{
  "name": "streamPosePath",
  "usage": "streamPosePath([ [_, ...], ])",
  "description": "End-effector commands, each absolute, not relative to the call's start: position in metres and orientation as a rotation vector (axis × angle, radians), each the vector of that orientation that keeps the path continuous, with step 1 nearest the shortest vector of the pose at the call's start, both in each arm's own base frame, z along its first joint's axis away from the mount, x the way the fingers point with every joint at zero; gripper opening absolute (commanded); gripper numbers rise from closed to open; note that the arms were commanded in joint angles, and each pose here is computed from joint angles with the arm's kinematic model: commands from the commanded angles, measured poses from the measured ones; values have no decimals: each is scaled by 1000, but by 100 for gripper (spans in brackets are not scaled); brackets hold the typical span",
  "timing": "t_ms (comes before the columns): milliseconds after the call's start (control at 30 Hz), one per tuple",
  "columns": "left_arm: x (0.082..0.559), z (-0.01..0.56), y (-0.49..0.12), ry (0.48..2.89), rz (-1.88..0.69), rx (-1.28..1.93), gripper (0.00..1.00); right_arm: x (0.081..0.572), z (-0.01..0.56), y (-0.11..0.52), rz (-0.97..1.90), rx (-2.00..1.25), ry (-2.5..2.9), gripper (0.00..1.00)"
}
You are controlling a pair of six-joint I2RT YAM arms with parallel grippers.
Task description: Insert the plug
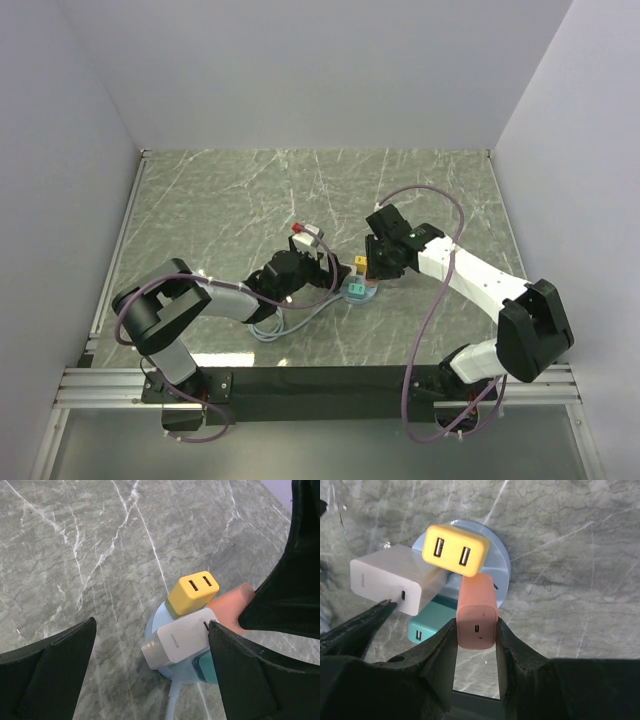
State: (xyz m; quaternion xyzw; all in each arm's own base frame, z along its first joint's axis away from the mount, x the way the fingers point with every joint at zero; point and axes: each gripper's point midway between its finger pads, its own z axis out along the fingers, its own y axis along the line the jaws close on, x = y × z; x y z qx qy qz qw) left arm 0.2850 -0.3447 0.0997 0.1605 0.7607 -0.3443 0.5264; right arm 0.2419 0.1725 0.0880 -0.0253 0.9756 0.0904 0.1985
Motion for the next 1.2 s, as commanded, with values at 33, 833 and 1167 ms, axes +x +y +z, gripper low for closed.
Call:
streamPosePath([
  [33, 284, 101, -348, 1793, -861, 371, 100, 257, 97, 183, 262, 2, 2687, 0],
  [833, 281, 97, -347, 1810, -865, 383, 100, 242, 90, 165, 45, 39, 2759, 0],
  [1167, 281, 94, -349, 1819, -863, 388, 99, 240, 87, 171, 90, 43, 2773, 0],
])
